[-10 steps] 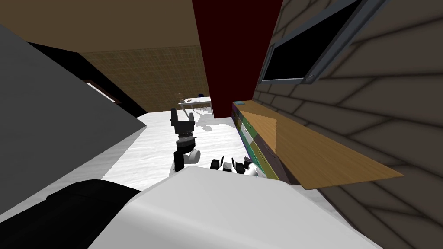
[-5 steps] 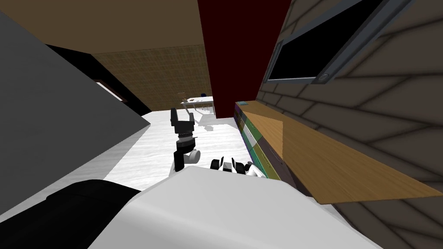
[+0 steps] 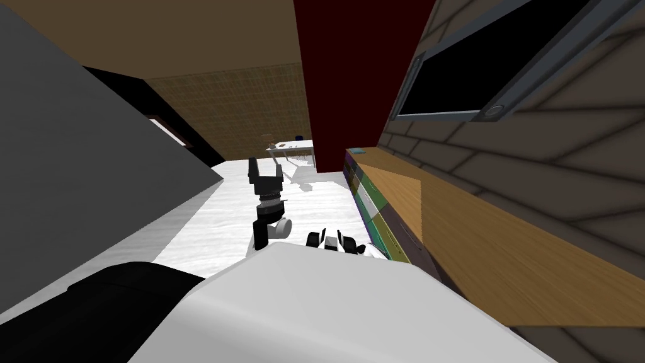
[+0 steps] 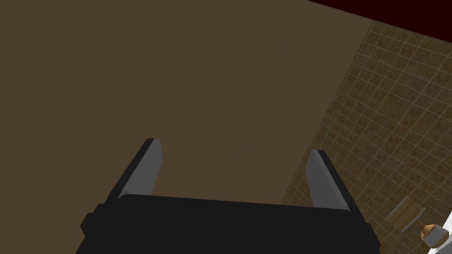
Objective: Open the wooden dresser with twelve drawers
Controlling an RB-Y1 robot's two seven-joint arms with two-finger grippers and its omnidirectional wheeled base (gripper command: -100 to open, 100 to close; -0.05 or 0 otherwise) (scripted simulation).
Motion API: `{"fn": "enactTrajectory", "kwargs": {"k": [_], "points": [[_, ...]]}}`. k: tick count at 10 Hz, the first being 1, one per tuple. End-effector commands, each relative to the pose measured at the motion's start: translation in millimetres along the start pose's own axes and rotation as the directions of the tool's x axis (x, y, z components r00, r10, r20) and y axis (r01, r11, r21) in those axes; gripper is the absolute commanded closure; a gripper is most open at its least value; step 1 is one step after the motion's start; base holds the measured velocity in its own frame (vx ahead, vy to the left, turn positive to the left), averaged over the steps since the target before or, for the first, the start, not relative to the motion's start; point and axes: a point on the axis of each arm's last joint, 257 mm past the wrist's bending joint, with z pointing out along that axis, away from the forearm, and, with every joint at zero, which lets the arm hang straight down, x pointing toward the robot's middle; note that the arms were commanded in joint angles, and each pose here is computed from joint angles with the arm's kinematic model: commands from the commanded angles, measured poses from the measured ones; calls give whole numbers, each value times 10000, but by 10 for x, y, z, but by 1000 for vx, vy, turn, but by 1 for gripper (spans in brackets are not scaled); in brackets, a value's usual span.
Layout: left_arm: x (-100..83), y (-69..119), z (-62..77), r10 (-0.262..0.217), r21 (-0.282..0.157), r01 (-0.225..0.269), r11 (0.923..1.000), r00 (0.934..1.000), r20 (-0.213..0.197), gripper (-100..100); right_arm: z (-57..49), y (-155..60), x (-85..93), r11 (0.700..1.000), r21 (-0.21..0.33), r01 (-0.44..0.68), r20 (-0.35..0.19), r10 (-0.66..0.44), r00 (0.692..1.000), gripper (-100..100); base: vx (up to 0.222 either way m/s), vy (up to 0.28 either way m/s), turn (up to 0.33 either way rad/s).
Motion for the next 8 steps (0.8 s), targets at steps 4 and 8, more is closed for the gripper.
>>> {"fn": "enactTrajectory", "kwargs": {"k": [4, 8], "points": [[0, 0, 0, 0, 0, 0, 10000, 10000, 0, 0, 122, -723, -9, 9606, 2317, 1537, 185, -1623, 9866, -100, 70, 27, 67], [0, 0, 0, 0, 0, 0, 10000, 10000, 0, 0, 138, -1093, 2, 9182, 3381, 2066, 50, -2213, 9752, -100, 50, 11, 36]]}}
